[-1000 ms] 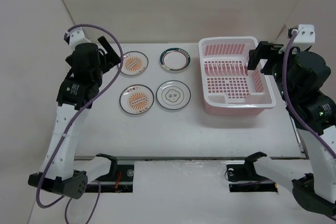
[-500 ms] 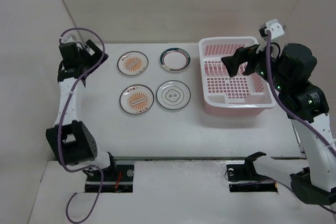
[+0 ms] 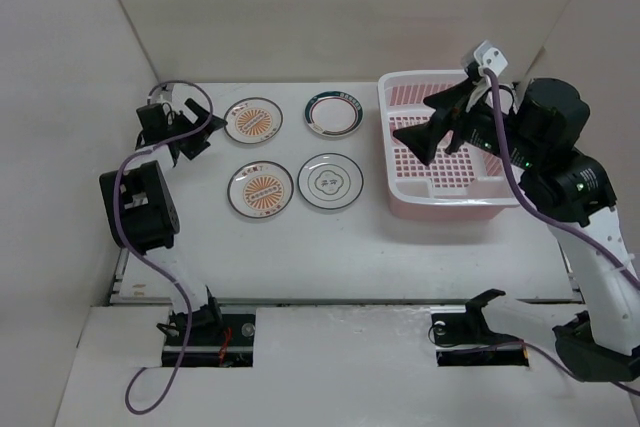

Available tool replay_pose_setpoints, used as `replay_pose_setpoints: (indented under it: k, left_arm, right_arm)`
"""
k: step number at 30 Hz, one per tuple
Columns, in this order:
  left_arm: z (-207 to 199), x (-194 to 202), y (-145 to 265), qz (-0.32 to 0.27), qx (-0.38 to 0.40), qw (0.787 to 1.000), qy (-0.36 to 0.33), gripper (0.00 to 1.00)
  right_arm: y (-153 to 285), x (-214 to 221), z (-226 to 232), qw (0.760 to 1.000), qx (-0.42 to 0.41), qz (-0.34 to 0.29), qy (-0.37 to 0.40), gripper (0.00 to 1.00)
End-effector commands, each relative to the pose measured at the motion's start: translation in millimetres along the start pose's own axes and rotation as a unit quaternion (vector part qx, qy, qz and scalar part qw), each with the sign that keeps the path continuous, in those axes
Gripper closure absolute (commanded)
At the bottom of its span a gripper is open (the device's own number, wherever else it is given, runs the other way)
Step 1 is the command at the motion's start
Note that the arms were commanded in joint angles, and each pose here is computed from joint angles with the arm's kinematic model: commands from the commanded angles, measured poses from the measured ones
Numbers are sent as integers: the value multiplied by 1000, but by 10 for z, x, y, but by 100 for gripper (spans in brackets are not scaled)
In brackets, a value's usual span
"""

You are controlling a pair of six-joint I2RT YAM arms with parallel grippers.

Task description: Load the plates into the dish rack

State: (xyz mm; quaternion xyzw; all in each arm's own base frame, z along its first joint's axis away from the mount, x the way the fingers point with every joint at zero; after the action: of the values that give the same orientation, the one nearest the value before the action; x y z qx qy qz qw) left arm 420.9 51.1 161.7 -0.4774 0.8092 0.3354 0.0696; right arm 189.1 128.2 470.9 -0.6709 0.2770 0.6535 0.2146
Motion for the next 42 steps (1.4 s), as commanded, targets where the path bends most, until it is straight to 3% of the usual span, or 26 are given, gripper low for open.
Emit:
replay_pose_setpoints:
  k: [1,9,21,24,30,34,38,42]
  left_arm:
    - [32,21,-261,6,27,1000,4,1]
    - [-3,97,-668,-5,-14,1000,10,5]
    - [175,61,-1022,-21,-53,996,68,24]
    - [208,48,-1078,-21,-59,995,75,35]
    - [186,-14,-1129,-26,-62,994,86,67]
    - [234,-26,-1203,-17,-79,992,98,100]
    - [146,-107,-1140,-32,-84,992,90,100]
    - [-160,-256,-810,-71,-87,991,74,100]
  right_arm:
    - [-22,-177,46,999,-22,-36,23,0]
    - [-138,-180,11,999,-22,-26,23,0]
    - [-287,-172,-94,1000,2,-11,22,0]
    - [-320,-152,-106,1000,1,-7,20,0]
    - [-397,-137,-144,1000,5,2,17,0]
    - [-466,-111,-199,1000,22,10,15,0]
    - [-570,-7,-318,996,83,37,5,0]
    - [-812,308,-539,980,173,102,-1,0]
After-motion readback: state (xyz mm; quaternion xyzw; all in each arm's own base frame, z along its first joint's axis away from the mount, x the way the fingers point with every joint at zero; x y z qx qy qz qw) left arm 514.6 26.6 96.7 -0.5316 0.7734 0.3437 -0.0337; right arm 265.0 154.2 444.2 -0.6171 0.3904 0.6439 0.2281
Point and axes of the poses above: each gripper's point midway between its finger pads, its own y axis back along the fingers, its own z axis along the line the jaws close on, x = y × z, the point moved 9 cm from there along y, back along the fingers, and after that the axes turned 4 degrees about y, right-handed, at the moved point
